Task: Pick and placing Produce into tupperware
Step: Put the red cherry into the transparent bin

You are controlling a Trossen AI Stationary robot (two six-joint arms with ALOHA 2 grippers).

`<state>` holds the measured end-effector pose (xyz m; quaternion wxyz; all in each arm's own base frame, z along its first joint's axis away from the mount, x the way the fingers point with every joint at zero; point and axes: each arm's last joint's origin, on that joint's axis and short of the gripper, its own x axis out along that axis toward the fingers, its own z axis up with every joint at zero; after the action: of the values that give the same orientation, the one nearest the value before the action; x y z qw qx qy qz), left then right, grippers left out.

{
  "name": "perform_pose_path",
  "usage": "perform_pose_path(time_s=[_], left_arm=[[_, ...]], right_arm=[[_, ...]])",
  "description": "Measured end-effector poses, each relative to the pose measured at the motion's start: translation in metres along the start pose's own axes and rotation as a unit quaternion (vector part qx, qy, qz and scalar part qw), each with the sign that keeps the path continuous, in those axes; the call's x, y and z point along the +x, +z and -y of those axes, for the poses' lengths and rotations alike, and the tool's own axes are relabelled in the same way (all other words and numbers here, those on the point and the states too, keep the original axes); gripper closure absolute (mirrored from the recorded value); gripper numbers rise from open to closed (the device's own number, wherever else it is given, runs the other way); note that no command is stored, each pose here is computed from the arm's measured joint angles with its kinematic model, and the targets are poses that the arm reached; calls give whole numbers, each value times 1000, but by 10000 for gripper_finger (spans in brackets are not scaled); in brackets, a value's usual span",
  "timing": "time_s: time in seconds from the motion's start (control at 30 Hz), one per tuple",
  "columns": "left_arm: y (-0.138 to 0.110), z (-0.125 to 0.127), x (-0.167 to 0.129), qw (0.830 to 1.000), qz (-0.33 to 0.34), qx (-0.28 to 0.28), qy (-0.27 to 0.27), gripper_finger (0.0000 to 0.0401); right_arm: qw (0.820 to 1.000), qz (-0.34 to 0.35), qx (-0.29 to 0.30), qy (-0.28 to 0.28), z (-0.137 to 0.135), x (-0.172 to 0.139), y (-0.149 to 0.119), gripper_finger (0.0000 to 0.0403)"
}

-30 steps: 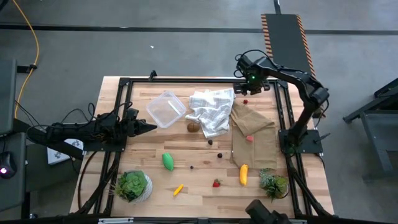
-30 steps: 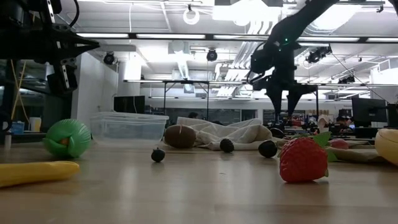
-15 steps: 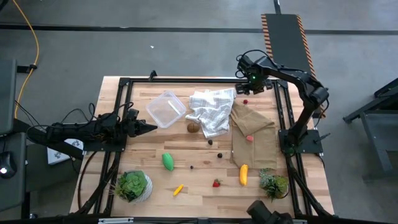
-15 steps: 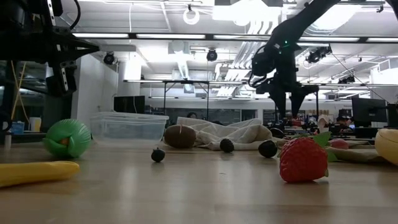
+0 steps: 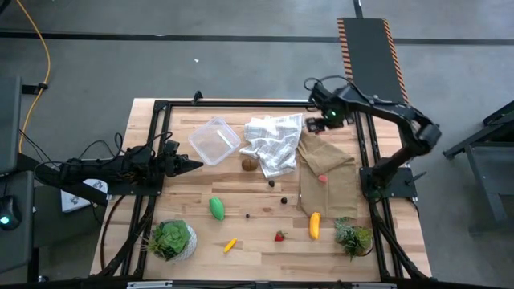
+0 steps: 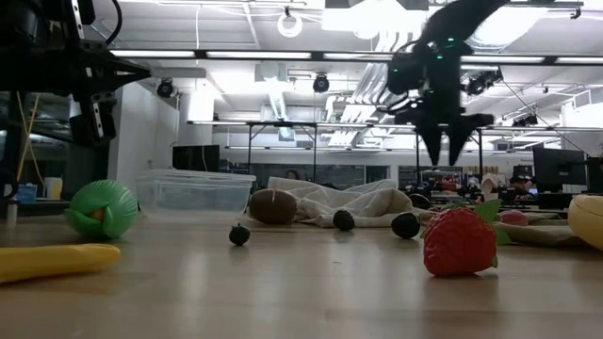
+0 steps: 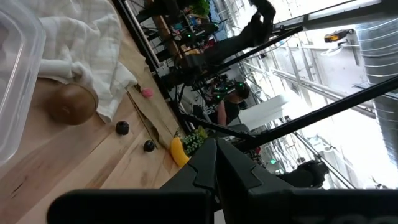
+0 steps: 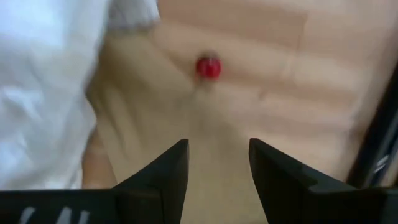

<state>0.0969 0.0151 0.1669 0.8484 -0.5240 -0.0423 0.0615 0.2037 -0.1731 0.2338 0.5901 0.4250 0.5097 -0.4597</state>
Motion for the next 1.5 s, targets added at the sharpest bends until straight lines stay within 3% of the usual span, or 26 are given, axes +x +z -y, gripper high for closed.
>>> perform_pose_path(time_s=[0.13,0.3,0.87,1.5], left_arm=[[0,0,0,1000,0,0,0,400],[0,0,0,1000,0,1,0,400],[0,0,0,1000,0,0,0,400],[0,0,0,1000,0,-1,0,400]], right_arm=[[996,24,50,67,14,3,-23,245],[981,76,124,125,24,7,-20,245],[989,12,127,81,16,55,28,245],[990,-21,132,53,14,83,35,245]])
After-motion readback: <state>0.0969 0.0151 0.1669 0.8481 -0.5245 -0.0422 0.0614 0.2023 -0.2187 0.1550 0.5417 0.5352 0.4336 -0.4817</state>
